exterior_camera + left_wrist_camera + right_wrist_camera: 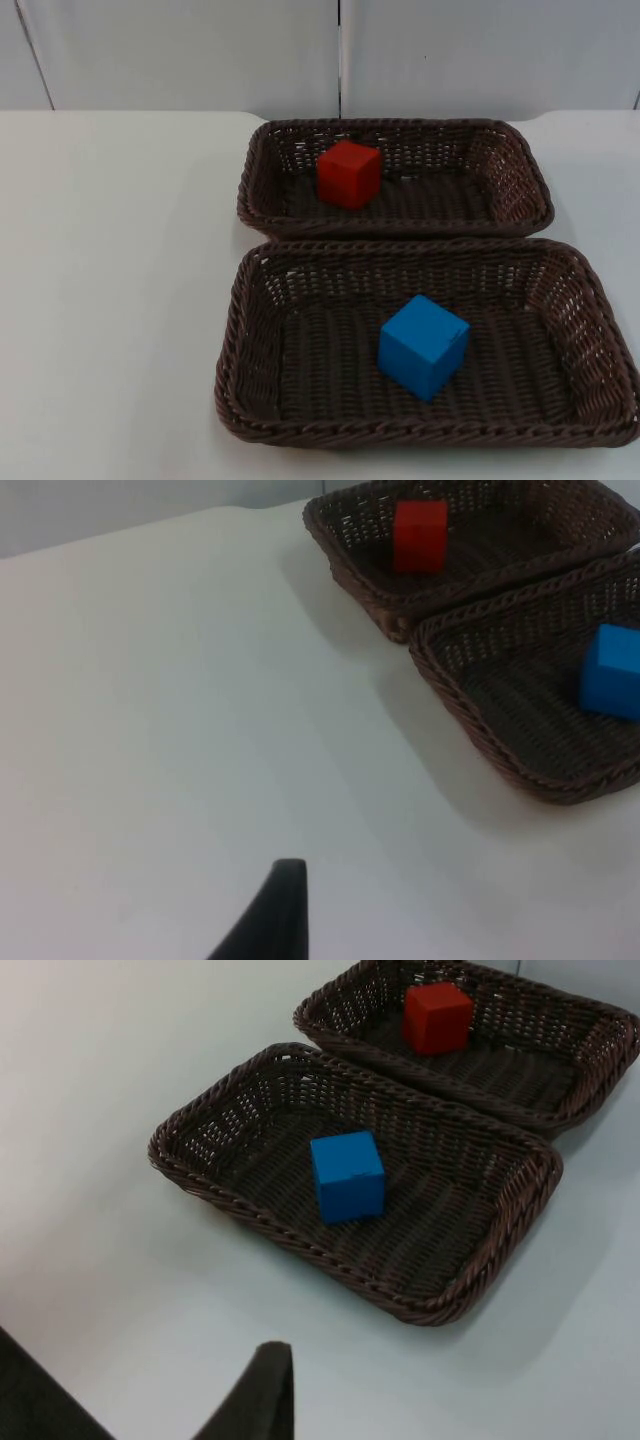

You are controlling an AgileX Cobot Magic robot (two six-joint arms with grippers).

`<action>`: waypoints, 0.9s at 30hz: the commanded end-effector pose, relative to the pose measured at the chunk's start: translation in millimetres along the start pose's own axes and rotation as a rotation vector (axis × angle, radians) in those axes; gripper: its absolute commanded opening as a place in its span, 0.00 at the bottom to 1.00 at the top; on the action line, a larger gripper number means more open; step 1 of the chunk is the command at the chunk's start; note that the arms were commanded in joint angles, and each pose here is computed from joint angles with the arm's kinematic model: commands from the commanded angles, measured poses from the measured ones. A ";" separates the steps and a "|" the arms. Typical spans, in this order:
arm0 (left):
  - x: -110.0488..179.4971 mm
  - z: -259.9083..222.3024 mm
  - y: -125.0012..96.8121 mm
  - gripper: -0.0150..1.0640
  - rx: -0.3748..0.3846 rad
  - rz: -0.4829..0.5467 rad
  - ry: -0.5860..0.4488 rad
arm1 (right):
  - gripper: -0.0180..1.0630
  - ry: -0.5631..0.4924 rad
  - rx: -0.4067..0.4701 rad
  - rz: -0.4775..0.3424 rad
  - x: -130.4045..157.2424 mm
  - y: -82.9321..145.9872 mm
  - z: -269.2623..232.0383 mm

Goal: Pick up one cube with the left hand and place it into the upper basket. Pick up one cube with the right hand and place it into the lower basket.

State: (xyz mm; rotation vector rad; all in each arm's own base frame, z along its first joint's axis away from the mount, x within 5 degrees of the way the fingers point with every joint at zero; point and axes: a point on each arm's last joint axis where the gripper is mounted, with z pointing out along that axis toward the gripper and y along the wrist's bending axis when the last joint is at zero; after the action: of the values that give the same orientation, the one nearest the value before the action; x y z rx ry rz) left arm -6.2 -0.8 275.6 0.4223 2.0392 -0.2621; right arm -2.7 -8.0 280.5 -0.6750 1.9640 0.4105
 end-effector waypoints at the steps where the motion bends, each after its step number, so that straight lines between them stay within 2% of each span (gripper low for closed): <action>1: 0.6 1.0 0.3 0.99 0.001 -0.003 -0.008 | 0.99 -0.005 -0.004 -0.009 0.5 -0.1 0.0; 27: 0.6 1.0 0.3 0.99 0.001 -0.003 -0.008 | 0.99 -0.004 -0.008 -0.006 0.5 0.3 0.0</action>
State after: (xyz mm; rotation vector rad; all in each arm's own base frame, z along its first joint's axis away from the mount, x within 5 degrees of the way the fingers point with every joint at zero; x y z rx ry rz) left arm -6.2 -0.8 275.6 0.4223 2.0392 -0.2621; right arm -2.7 -8.0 280.5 -0.6750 1.9640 0.4105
